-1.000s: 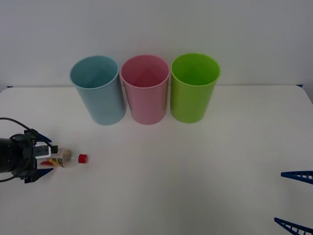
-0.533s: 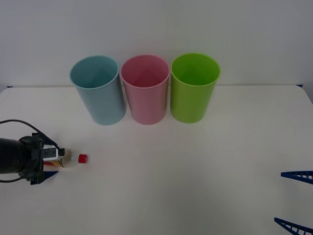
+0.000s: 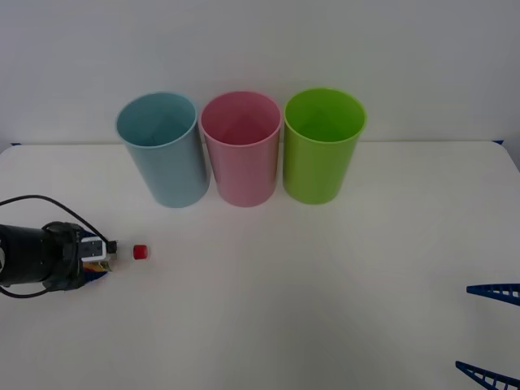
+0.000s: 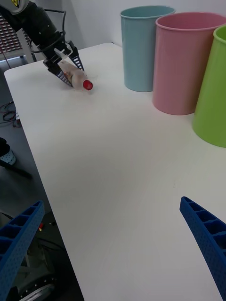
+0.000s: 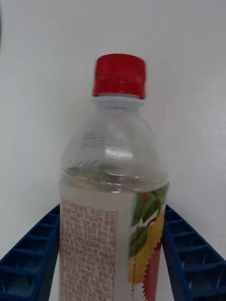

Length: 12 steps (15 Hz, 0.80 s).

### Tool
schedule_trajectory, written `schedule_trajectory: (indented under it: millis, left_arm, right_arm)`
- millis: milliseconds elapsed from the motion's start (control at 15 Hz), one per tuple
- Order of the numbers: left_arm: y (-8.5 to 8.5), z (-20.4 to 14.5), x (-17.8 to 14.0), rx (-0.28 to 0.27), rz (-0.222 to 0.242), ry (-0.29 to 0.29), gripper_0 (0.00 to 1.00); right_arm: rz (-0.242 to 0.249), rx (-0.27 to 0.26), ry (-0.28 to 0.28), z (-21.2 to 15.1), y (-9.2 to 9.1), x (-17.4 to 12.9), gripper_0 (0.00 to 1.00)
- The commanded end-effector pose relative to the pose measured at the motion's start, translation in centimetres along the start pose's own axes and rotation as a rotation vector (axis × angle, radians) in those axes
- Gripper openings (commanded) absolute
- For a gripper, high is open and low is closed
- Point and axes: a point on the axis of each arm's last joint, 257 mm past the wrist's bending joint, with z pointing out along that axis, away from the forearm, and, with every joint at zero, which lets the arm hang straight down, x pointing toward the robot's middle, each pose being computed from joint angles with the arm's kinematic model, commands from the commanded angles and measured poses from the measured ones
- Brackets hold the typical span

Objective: Put cans in the blue bin and PET bottles in the pink bin and trash in the green bin.

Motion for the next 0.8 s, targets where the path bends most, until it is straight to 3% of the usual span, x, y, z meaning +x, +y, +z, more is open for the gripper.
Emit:
schedule_trajectory:
  millis: [67,333,467,800]
  left_arm:
    - [0.4,0.0,-0.2,-0.014,0.006,-0.005,0.00]
    - [0.5,0.0,-0.3,-0.022,-0.003,-0.013,0.00]
    - [0.6,-0.3,-1.4,-0.040,-0.011,-0.048,0.00]
    - [-0.9,-2.4,-5.9,0.003,-0.243,-0.203,0.00]
  right_arm:
    - [0.000,0.000,0.000,0.0,0.0,0.0,1.00]
    - [0.000,0.000,0.000,0.0,0.0,0.0,1.00]
    - [0.000,0.000,0.000,0.0,0.0,0.0,1.00]
    - [0.000,0.000,0.000,0.0,0.0,0.0,1.00]
